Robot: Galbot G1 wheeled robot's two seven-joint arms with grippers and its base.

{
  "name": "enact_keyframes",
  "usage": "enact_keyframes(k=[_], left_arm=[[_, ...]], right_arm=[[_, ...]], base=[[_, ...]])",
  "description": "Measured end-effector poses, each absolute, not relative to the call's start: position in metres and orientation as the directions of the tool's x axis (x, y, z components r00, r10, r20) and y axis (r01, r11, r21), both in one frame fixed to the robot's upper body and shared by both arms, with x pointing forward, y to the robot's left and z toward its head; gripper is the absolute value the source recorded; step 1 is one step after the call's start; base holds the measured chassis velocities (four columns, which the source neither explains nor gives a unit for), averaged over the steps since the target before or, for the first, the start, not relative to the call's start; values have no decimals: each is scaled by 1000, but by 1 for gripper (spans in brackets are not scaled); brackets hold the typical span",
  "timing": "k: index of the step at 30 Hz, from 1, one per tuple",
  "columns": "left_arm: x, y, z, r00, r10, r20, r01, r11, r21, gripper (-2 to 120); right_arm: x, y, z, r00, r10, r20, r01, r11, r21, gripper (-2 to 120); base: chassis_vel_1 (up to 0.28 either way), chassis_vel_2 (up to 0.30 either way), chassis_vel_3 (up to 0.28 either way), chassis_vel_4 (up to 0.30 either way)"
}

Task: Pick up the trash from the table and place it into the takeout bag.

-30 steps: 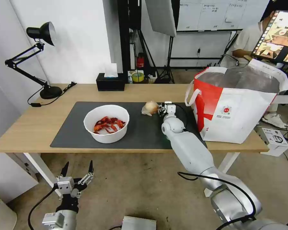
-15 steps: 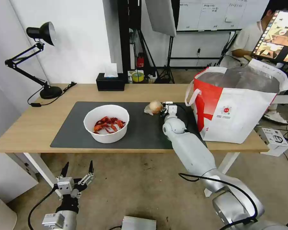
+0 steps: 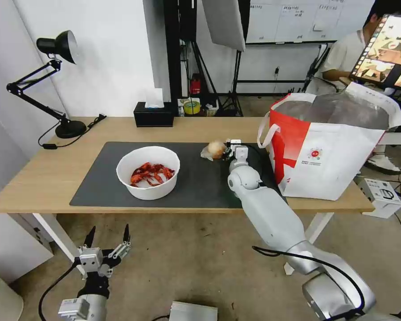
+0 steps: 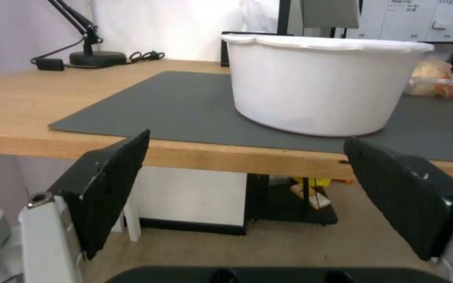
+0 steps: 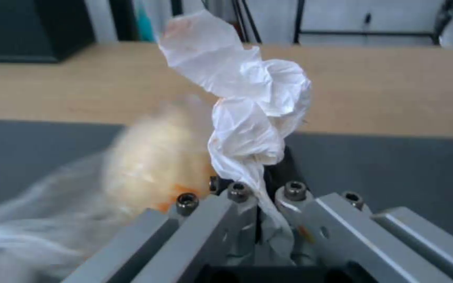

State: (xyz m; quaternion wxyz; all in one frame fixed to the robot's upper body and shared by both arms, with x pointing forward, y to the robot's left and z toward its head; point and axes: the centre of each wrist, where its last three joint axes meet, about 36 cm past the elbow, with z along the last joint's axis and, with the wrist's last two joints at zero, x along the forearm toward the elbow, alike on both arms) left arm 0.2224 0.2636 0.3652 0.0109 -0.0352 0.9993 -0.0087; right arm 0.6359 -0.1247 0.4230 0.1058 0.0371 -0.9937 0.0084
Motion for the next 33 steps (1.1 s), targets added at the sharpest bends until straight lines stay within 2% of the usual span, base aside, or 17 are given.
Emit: enact_keyframes(k=[8, 12, 15, 16, 19, 24, 31, 33], left_arm=[[222, 266, 365, -997, -69, -24, -69, 998, -14, 100], [222, 267, 364, -997, -68, -23, -68, 998, -13, 100], [224, 269, 362, -998, -64, -21, -63, 998, -17, 100], [224, 269, 362, -998, -64, -21, -63, 998, -17, 100], [228, 272, 358, -998, -54, -16, -54, 998, -17, 100], [235, 275, 355, -999, -46, -17, -45, 999, -19, 100], [250, 281, 352, -999, -21, -25, -21, 1000, -16, 100], [252, 281, 351, -1000, -18, -25, -18, 1000, -17, 100]], right_arm=[[615, -124, 426, -983, -170, 71, -171, 985, -7, 0], [600, -126, 433, -973, -228, -26, -227, 973, -33, 0], [583, -133, 439, -950, -273, -155, -261, 961, -92, 0], [583, -133, 439, -950, -273, -155, -261, 961, -92, 0], [561, -150, 445, -926, -295, -237, -274, 954, -119, 0], [536, -175, 450, -911, -296, -288, -270, 954, -128, 0], [480, -252, 479, -874, -265, -408, -207, 961, -183, 0], [473, -262, 484, -868, -261, -421, -194, 961, -196, 0]], base=[[0, 0, 0, 0], [0, 0, 0, 0], [0, 0, 0, 0], [0, 0, 0, 0], [0, 0, 0, 0], [0, 0, 0, 0], [0, 0, 0, 0], [0, 0, 0, 0]])
